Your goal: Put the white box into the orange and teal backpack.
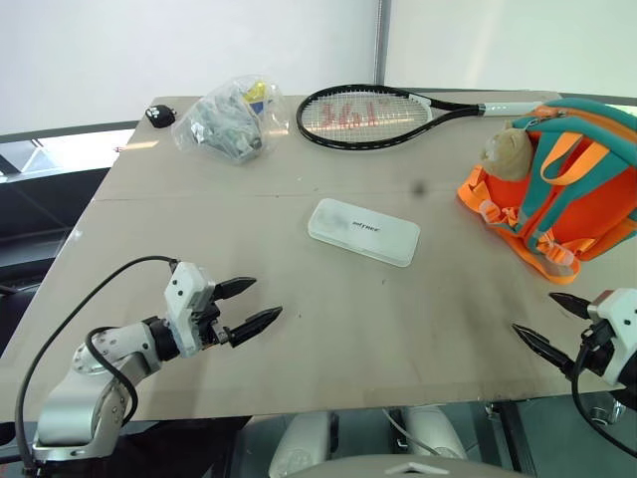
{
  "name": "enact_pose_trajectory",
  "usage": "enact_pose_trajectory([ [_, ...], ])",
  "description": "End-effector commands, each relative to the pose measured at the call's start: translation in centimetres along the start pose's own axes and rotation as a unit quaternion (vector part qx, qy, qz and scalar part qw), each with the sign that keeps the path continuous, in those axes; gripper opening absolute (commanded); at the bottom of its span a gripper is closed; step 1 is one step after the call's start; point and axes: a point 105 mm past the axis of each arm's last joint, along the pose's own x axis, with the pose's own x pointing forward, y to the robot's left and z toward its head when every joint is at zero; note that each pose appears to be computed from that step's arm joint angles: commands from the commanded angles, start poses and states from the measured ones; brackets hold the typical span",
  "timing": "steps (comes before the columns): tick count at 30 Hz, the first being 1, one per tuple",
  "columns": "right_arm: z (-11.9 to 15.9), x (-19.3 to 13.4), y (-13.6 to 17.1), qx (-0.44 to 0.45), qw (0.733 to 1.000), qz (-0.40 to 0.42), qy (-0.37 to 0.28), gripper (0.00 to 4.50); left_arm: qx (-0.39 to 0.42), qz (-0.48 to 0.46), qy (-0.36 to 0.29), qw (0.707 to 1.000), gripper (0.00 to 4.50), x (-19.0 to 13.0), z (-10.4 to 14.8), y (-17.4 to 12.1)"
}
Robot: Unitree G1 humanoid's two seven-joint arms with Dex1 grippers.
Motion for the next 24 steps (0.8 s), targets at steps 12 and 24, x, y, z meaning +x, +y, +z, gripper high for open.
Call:
enact_pose_trajectory([
  [12,6.7,7.2,1.7,-0.007,0.995,-0.06,-0.075,4.5,-0.066,0.138,-0.075,0.985,4.48,2.8,5.1,5.0],
  [24,6.8,13.7,3.5,-0.007,0.999,-0.048,0.004,0.13,-0.178,0.03,-0.004,0.984,4.5,6.6,6.7,5.9],
])
